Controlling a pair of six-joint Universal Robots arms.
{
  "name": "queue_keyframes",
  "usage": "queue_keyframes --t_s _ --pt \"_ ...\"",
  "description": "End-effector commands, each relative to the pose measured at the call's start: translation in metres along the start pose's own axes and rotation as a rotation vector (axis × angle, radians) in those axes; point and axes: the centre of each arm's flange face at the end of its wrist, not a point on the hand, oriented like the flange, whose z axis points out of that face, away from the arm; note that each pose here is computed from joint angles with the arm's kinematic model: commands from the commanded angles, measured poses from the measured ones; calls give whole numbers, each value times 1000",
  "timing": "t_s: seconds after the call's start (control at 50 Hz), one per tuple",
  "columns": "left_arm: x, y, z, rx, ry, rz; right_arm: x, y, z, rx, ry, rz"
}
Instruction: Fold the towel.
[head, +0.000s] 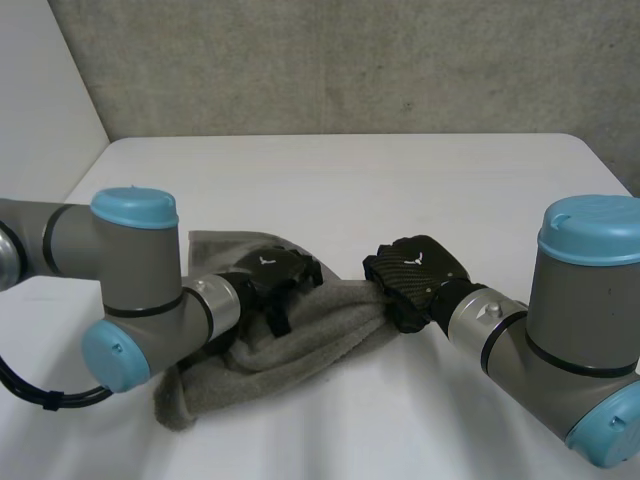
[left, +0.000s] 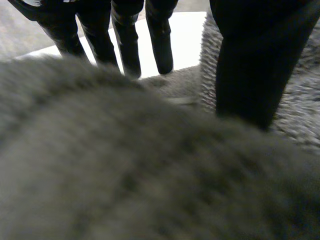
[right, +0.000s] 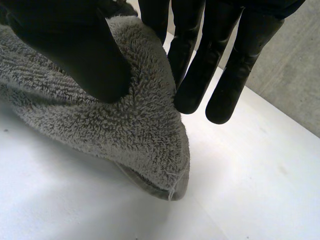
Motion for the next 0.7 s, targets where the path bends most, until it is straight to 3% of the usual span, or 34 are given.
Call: queue_keyframes --t_s 0.02,0.16,0.2,0.22,0.26,0.28,0.32,0.34,0.36,0.38,0.4,0.42,0.44,0.48,0.56,0.66,0.7 --pt "4 7 8 -10 39 -6 2 -5 0 22 11 -19" --pt "-10 -20 14 108 -38 35 10 -23 7 83 44 -74" --pt "-27 -57 14 273 -152 77 16 -32 11 117 77 -108" --pt "-27 -57 14 274 -153 77 24 -45 15 158 130 -146" --pt "-38 -110 2 493 -256 132 36 -63 19 217 207 -183" --pt "-39 -111 2 495 -257 133 49 -84 24 289 298 -220" --pt "-43 -167 -17 749 -314 189 61 -107 27 376 387 -244" --pt "-43 -167 -18 750 -314 189 74 -133 27 488 476 -256" --pt "-42 -195 -32 880 -335 220 74 -134 27 489 477 -256" --pt "-41 -220 -48 1004 -353 251 84 -160 23 618 559 -263" --pt "-41 -221 -48 1006 -353 251 84 -160 23 619 560 -263" --pt "-39 -239 -63 1110 -366 276 92 -186 16 769 638 -266" --pt "-37 -255 -78 1201 -382 294 92 -186 15 771 638 -266" --pt "-36 -264 -88 1262 -393 307 99 -213 -1 943 733 -271" --pt "-34 -255 -86 1233 -394 301 89 -204 4 906 689 -279" --pt "-36 -201 -58 1028 -372 259 50 -169 17 762 496 -311" --pt "-34 -147 -39 840 -350 216 33 -131 25 577 377 -326"
